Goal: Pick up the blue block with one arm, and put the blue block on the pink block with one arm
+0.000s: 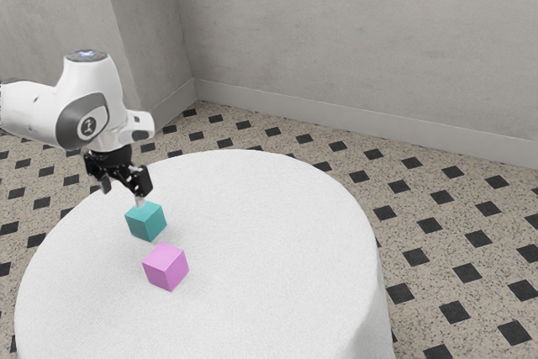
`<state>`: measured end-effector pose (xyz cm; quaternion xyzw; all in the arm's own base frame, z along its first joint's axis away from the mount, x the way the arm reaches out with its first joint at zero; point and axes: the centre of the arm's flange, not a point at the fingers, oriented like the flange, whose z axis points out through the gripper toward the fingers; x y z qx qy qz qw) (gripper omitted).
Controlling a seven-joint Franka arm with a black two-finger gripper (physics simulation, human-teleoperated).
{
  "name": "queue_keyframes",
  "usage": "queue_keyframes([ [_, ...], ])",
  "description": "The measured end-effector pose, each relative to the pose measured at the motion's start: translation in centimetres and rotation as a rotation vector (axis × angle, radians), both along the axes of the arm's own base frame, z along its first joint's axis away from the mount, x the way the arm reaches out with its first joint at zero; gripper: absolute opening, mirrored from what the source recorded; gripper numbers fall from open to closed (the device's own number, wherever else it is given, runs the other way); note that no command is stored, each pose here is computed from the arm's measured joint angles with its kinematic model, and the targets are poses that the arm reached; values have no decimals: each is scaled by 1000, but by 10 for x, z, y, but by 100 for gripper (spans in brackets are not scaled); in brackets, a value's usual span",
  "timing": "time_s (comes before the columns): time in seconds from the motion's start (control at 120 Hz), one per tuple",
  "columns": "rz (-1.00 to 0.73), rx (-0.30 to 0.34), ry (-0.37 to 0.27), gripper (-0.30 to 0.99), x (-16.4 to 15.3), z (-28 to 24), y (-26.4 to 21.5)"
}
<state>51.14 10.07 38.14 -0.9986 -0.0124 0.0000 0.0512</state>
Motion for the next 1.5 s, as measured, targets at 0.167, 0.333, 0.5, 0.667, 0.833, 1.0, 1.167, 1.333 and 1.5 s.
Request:
queue_keyframes([
  [0.167, -20, -5, 3, 69, 5, -18, 0],
  [0.333, -39, -7, 16, 69, 5, -32, -2],
  [0.5, -38, -6, 25, 69, 6, -42, 6],
  [0.667, -27, -6, 40, 69, 7, -52, 18],
  [0.833, -45, 2, 29, 69, 26, -52, 15],
  [1.0, -34, -3, 38, 69, 31, -59, 22],
  [1.167, -32, -22, 44, 69, 34, -66, 20],
  [1.333, -22, -49, 53, 69, 39, -78, 24],
  [1.5, -29, -53, 49, 69, 42, -77, 22],
])
